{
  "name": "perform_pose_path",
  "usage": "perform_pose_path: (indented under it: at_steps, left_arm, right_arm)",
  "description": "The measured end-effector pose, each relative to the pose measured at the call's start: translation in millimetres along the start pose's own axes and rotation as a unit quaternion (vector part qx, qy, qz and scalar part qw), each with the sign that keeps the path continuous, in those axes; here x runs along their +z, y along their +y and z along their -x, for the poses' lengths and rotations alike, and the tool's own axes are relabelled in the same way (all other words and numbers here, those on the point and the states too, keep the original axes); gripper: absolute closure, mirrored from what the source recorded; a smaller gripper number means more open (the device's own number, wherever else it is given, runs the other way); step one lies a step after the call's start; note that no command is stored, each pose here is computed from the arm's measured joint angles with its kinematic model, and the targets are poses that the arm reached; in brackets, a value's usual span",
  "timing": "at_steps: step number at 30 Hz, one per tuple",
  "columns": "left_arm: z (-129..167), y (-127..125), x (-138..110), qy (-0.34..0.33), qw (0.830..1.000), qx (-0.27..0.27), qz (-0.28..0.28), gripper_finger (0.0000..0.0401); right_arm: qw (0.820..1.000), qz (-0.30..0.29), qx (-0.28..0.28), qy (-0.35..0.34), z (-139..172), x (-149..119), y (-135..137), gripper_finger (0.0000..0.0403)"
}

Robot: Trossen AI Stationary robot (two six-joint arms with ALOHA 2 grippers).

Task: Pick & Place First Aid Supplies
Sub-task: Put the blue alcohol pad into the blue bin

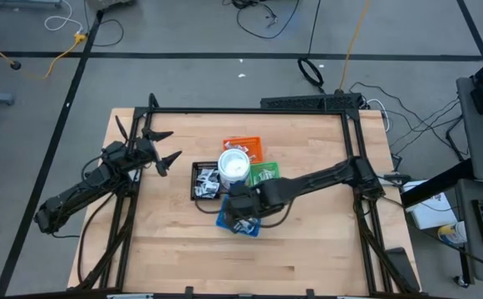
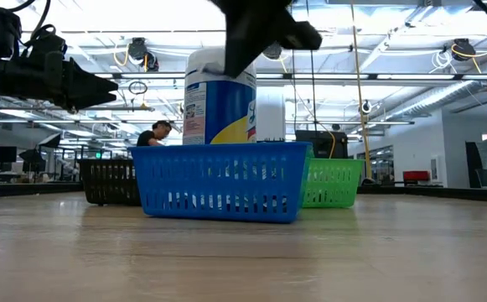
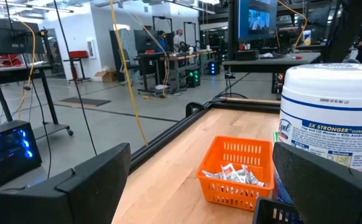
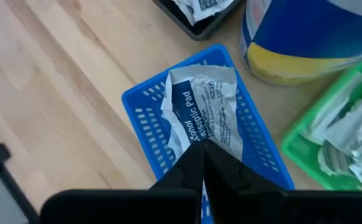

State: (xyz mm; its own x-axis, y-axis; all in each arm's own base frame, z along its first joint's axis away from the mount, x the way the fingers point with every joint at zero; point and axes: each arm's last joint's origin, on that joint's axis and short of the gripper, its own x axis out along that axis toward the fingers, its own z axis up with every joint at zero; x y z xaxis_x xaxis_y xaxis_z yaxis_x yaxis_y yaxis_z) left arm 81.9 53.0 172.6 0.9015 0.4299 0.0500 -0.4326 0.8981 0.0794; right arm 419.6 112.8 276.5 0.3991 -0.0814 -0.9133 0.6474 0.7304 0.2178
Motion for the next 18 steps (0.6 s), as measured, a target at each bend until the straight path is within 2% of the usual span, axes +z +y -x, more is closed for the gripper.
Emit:
perform_pose_path:
  at_steps: [13, 18]
  left_arm:
    - [0, 0, 0, 0.0, 1.0, 0.0, 0.0, 0.0004]
    - [0, 0, 0, 0.0, 1.0, 0.0, 0.0, 0.0004]
  right_arm:
    - [0.999, 0.019, -0.024, 0.018, -67, -7, 9, 0.0403]
    - [0.999, 0.021, -0.025, 0.02, -78, -10, 7, 0.0403]
